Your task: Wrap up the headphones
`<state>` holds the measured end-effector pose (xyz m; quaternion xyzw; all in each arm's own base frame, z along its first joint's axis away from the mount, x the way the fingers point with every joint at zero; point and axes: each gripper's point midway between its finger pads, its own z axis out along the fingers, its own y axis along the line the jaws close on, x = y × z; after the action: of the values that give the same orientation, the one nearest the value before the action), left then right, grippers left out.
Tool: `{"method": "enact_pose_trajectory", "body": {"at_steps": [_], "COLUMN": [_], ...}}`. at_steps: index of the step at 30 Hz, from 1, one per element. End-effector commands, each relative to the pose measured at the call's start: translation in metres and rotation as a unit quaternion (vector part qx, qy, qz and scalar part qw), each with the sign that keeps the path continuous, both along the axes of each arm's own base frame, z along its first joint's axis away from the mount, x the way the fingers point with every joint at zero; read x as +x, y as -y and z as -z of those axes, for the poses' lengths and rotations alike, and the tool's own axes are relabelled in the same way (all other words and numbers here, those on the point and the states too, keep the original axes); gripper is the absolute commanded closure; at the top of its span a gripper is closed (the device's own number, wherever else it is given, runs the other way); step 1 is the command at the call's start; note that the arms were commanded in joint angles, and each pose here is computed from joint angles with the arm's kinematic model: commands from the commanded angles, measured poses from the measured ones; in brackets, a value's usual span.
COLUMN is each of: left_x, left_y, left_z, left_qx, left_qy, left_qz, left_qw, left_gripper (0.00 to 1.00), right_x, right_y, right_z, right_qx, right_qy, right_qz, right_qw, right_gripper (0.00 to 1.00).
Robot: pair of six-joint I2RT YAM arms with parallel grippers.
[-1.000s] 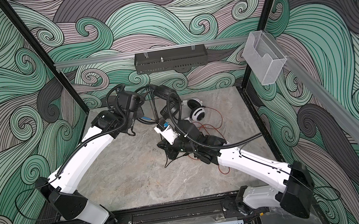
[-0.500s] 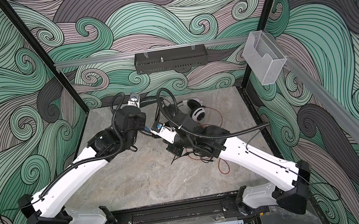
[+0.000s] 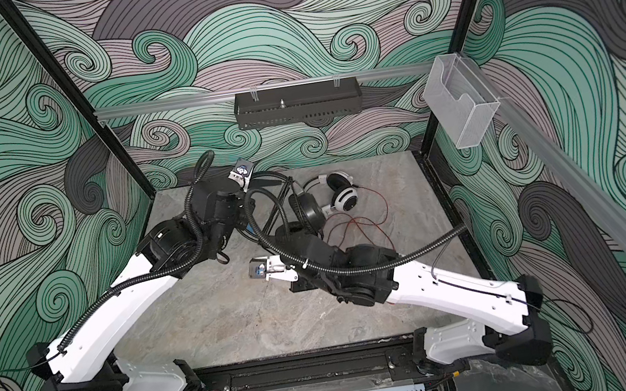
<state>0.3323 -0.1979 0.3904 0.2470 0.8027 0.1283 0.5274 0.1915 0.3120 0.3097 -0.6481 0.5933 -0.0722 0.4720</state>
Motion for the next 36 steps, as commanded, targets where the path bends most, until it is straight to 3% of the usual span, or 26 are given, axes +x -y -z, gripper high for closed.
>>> {"method": "enact_pose_trajectory", "body": {"at_steps": [1,7,13,19,23,29,33,36], "left_x": [-0.012,-0.012,-0.013,-0.021,-0.023,-0.030,-0.038,-0.039], "left_y": [-0.006,-0.008,-0.013,-0.009,-0.006,-0.005,-0.008,-0.013], "left_z": [0.019,0.033,0.036,0.044,0.049,0.062,0.059,0.058], "left_qx": [0.019,0.031,0.062,0.041,-0.012,-0.118,-0.184,-0.203], "left_qy": [-0.054,-0.063,-0.071,-0.103,-0.130,-0.189,-0.214,-0.220], "left_qz": [0.009,0.003,0.005,0.021,0.020,0.005,-0.003,-0.010], "left_qw": [0.998,0.998,0.996,0.994,0.991,0.975,0.959,0.954], "left_gripper": [1.00,1.00,1.00,1.00,1.00,1.00,1.00,1.00], "right_x": [0.016,0.005,0.004,0.008,0.002,-0.012,-0.014,-0.018], "right_y": [0.018,0.025,0.036,0.034,0.045,0.089,0.117,0.118], "right_z": [-0.046,-0.041,-0.004,-0.003,-0.005,-0.021,0.010,0.049], "right_qx": [0.015,0.013,-0.056,-0.034,0.079,0.267,0.314,0.308], "right_qy": [0.108,0.067,0.033,0.017,-0.072,-0.131,-0.185,-0.244], "right_qz": [0.058,0.047,0.065,0.087,0.116,0.143,0.179,0.187], "right_qw": [0.992,0.997,0.996,0.996,0.988,0.944,0.914,0.900], "right_gripper": [0.95,0.85,0.90,0.96,0.76,0.36,0.28,0.20]}}
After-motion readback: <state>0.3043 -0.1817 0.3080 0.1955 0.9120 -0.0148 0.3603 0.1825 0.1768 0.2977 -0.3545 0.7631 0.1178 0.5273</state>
